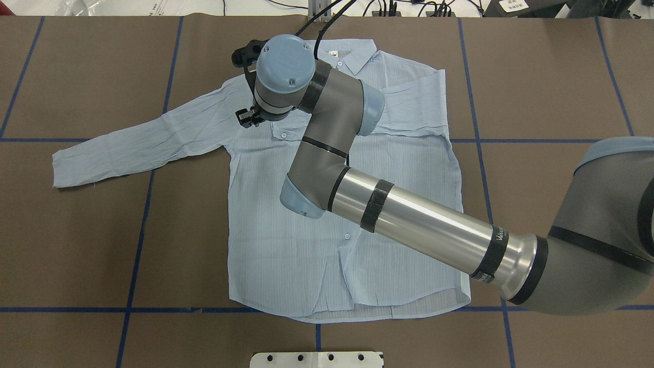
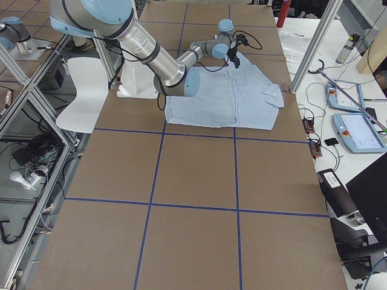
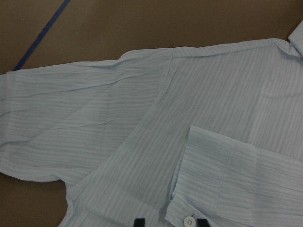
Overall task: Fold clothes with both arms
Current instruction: 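Carry the sleeve across the shirt toward the collar with the right gripper, then release the sleeve and raise the right gripper away from the shirt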
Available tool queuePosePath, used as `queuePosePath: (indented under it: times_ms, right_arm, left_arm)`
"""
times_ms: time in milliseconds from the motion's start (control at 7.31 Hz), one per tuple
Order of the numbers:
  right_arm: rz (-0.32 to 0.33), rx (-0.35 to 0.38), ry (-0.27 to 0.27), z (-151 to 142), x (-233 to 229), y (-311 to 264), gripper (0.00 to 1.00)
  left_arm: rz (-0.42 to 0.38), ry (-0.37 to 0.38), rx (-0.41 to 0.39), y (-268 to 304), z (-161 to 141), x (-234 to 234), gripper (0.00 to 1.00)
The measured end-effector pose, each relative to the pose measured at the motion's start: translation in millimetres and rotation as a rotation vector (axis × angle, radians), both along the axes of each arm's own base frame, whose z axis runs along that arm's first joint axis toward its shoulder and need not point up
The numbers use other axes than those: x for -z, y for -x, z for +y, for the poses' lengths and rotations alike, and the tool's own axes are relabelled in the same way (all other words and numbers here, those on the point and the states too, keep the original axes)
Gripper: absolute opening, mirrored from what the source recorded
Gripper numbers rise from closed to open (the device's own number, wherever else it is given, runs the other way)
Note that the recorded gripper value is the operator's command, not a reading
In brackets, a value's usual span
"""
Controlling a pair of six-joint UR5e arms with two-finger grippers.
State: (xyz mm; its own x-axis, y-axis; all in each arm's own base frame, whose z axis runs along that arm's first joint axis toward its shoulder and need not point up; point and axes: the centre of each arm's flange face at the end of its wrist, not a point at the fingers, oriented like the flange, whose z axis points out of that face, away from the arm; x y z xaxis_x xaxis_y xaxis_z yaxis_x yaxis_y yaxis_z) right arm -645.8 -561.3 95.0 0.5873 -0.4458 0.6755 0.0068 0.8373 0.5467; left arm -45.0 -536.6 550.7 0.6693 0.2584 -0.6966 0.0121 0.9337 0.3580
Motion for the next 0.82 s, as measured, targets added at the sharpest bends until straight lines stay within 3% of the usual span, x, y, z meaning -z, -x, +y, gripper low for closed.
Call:
queuePosePath:
  times_ms: [137, 410, 684, 821]
  right_arm:
    - [0.000, -0.009, 0.018, -3.8, 0.7, -5.0, 1.00]
    - [0.033, -0.012, 0.164, -27.2, 2.1, -55.7, 1.00]
    - [0.052, -0.021, 0.287, -55.5, -43.0, -150.2, 1.00]
    - [0.057, -0.013, 0.307, -62.3, -84.0, -199.3, 1.00]
  left_arm:
    - [0.000, 0.003, 0.001, -0.6, -0.5, 0.1, 0.99]
    - [0.013, 0.035, 0.034, -7.8, -2.6, 3.1, 0.99]
    - [0.054, 0.092, 0.098, -38.3, -2.4, 9.1, 0.99]
    - [0.077, 0.122, 0.137, -57.8, 2.0, 8.6, 0.99]
